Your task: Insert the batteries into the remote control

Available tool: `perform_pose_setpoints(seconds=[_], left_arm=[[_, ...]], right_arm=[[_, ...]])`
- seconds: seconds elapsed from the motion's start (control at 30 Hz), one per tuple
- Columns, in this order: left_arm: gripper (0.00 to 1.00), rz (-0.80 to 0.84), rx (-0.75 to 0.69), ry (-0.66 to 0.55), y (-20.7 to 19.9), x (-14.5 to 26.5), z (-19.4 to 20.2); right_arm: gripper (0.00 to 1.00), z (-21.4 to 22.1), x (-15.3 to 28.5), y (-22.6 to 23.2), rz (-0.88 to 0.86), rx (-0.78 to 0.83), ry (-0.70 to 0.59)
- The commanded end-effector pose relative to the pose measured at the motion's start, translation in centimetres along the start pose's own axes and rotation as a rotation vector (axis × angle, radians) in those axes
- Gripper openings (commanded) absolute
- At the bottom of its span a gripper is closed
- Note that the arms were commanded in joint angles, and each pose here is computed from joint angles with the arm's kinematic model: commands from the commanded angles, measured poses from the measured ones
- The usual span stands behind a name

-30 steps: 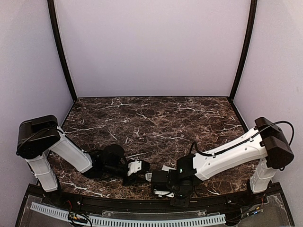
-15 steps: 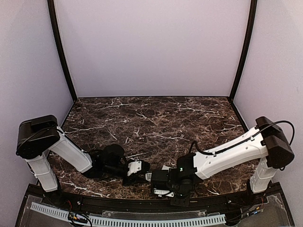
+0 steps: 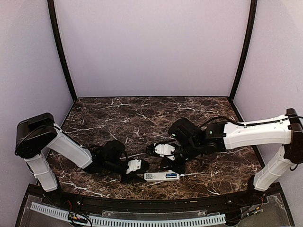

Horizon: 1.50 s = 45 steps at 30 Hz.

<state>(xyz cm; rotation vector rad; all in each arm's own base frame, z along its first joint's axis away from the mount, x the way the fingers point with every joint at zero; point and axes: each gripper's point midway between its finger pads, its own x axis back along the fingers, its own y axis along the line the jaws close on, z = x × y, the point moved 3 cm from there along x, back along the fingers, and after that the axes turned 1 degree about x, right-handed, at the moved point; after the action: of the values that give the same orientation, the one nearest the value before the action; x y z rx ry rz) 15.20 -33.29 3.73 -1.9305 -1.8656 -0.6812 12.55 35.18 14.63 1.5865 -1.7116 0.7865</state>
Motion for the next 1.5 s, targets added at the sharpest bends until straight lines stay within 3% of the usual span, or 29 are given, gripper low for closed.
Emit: perform_pose_setpoints(seconds=[0.0, 0.7, 1.47], left_arm=[[0.00, 0.074, 0.040, 0.087, -1.2, 0.6, 2.1], [0.00, 0.139, 0.077, 0.114, -0.4, 1.4, 2.9], [0.00, 0.113, 0.029, 0.130, 1.0, 3.1, 3.5]], right_arm=[[0.00, -0.8, -1.7, -0.5, -0.058, 0.105, -0.094], [0.00, 3.8, -4.8, -1.6, -0.117, 0.126, -0.024], [0.00, 3.7, -6.1, -1.6, -0.148, 0.107, -0.015]])
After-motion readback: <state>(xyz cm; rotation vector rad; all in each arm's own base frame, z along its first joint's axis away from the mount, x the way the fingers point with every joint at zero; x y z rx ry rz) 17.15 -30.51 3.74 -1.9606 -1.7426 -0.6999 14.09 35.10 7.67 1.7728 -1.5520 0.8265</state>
